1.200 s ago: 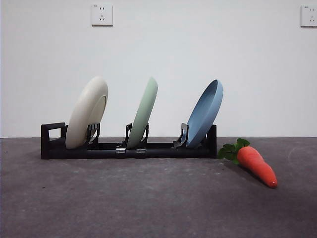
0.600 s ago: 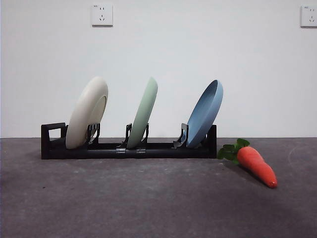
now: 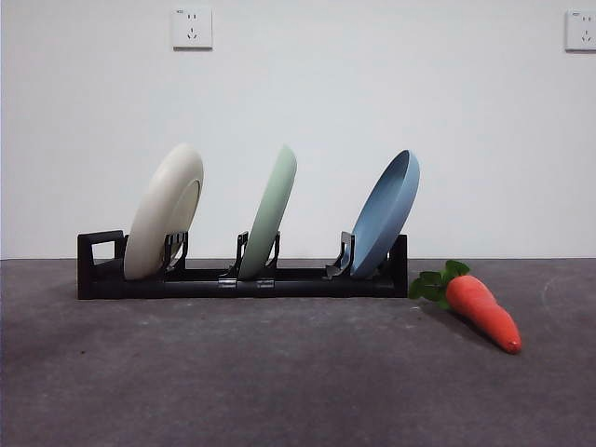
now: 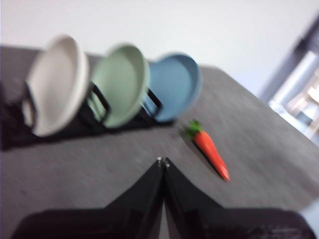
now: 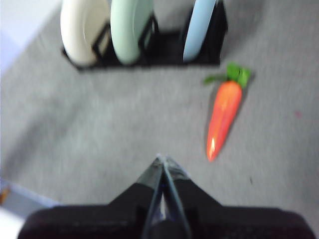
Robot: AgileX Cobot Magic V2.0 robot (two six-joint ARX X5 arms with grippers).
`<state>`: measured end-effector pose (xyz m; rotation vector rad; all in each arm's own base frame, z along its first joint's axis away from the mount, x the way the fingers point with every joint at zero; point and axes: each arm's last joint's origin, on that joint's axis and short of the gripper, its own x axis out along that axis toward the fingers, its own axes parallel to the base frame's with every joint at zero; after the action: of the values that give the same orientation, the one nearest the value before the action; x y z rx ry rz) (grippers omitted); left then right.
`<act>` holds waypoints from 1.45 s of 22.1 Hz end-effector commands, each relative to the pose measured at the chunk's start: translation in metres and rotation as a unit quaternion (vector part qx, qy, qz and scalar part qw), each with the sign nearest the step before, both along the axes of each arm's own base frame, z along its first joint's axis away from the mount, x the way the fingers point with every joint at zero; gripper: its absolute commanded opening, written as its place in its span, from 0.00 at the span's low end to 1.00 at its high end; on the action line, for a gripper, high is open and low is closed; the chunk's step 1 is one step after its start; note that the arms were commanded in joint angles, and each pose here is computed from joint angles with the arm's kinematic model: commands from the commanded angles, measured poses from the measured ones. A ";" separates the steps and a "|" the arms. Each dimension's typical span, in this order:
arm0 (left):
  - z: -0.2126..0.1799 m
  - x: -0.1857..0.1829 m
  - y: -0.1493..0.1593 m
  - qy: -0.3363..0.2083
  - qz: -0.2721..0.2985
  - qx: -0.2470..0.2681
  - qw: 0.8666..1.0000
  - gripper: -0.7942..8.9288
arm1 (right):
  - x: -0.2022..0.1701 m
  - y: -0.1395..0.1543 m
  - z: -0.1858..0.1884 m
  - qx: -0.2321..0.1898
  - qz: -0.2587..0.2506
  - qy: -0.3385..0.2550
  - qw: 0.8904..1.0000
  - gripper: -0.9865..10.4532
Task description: Take the green plate from the plate rack,put the plate on the table,take the carrot from the table,put the carrot in the plate
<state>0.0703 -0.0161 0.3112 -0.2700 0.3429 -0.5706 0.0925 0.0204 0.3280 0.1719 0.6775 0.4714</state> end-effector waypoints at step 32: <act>0.014 -0.011 -0.002 0.039 -0.068 0.036 0.996 0.67 | -0.010 0.002 0.005 -0.024 0.091 0.084 0.992 0.59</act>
<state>0.0592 -0.0185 0.3245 -0.1958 0.4645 -0.6843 0.0829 0.0222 0.3318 0.1000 0.8776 0.6201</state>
